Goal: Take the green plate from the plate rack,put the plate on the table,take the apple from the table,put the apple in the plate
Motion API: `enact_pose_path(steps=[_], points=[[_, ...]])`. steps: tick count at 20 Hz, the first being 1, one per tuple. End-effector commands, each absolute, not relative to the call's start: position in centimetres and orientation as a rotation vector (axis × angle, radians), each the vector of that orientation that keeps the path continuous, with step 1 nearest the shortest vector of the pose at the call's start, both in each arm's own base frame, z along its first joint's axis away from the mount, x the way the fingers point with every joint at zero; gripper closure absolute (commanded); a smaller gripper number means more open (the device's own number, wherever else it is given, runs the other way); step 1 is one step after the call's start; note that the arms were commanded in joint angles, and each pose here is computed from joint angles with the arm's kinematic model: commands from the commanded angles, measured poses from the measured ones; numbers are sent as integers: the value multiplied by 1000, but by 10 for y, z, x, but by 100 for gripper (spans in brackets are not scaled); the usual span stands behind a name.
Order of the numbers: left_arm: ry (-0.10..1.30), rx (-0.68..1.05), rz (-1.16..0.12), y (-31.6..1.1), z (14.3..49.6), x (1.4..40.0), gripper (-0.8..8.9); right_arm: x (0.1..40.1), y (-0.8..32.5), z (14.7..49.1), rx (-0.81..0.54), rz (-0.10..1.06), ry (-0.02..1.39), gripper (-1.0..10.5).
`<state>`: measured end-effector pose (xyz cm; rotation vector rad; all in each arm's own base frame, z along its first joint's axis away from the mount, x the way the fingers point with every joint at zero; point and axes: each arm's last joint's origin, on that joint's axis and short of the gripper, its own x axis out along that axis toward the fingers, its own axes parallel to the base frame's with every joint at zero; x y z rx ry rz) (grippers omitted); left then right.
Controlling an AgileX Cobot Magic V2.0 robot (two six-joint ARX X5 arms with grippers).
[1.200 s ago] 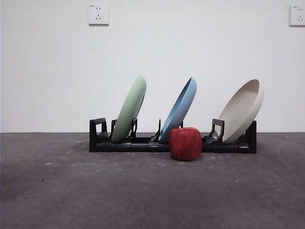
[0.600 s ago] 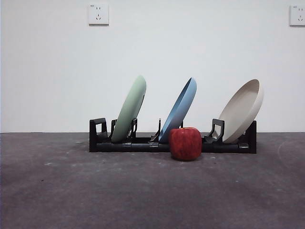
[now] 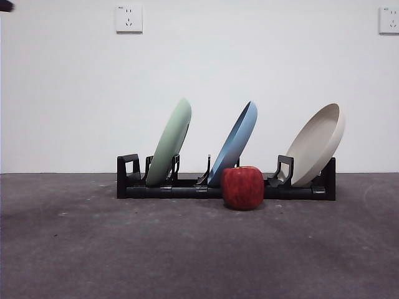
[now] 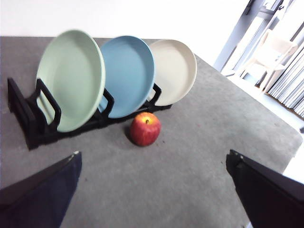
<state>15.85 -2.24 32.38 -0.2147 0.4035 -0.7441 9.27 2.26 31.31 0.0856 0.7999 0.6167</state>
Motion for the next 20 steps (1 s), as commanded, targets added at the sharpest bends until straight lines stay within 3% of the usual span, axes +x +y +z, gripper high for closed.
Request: enact_pose_path(steps=[1, 10, 20], points=[[426, -206, -749, -32, 327, 187, 247, 95, 23, 313, 91, 617, 803, 254], [463, -111, -721, -100, 341, 315, 247, 100, 24, 312, 95, 615, 824, 254], [549, -73, -718, -156, 299, 410, 247, 104, 24, 310, 98, 614, 839, 254]])
